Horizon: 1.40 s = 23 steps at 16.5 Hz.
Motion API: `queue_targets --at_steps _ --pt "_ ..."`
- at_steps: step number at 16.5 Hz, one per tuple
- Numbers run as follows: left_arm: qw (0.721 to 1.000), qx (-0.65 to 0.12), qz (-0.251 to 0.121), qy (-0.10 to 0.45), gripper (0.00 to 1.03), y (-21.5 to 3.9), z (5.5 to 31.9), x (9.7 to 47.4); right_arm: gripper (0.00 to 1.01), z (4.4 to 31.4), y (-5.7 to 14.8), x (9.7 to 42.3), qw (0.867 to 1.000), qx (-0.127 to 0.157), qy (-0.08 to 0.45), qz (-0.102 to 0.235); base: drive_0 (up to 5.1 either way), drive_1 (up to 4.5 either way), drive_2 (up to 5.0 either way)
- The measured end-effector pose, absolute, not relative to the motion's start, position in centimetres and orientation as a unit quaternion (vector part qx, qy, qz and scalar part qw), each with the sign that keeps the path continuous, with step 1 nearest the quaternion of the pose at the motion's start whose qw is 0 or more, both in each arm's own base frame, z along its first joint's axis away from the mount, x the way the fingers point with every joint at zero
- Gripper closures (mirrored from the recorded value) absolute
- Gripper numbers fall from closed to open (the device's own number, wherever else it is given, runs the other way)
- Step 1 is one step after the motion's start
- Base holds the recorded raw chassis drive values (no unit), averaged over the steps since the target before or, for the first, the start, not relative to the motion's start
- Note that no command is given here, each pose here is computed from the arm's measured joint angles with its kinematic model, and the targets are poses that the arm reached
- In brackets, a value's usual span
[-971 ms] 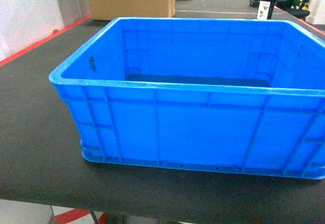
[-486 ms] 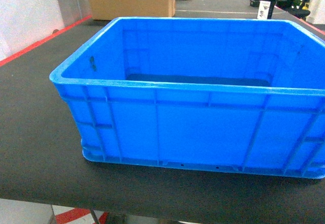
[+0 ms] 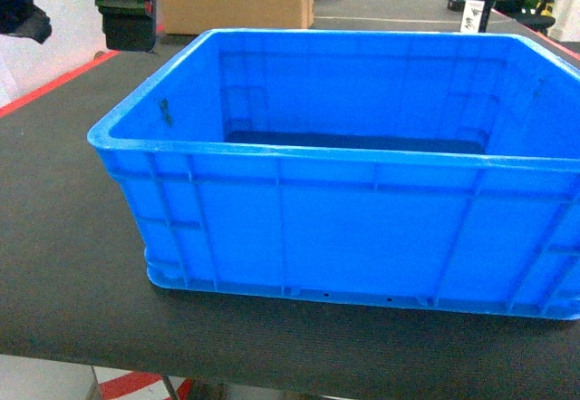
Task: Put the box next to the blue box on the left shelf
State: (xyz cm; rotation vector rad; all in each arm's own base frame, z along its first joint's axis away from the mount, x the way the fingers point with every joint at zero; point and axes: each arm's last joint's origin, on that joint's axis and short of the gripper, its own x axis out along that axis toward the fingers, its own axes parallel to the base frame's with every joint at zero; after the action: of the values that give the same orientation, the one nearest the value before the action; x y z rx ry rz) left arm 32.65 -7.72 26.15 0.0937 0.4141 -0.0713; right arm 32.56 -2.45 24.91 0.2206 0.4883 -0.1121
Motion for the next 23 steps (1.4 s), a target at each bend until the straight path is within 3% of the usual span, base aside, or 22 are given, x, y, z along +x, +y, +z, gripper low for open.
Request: queue_targets --at_steps 2,9,17,18,23 --pt "0.971 0.065 -0.027 0.227 0.05 -8.0 25.2 33.8 0.03 23.4 -1.6 33.7 0.954 0.107 0.278 -0.044 0.0 0.00 0.0" --pt "0.959 0.070 -0.028 0.274 0.05 -9.0 22.0 35.5 0.03 21.1 -0.5 35.4 0.944 0.074 0.319 -0.050 0.0 0.00 0.0" --pt "0.952 0.041 -0.018 0.301 0.05 -9.0 20.7 36.5 0.05 20.3 0.8 36.2 0.941 0.051 0.331 -0.047 0.0 0.00 0.0" --pt "0.952 0.041 -0.017 0.304 0.08 -9.0 20.5 36.6 0.14 20.2 0.7 36.3 0.940 0.050 0.333 -0.047 0.0 0.00 0.0" --pt "0.949 0.039 -0.015 0.311 0.57 -9.1 20.3 36.6 0.65 20.3 0.7 36.4 0.941 0.043 0.333 -0.052 0.0 0.00 0.0"
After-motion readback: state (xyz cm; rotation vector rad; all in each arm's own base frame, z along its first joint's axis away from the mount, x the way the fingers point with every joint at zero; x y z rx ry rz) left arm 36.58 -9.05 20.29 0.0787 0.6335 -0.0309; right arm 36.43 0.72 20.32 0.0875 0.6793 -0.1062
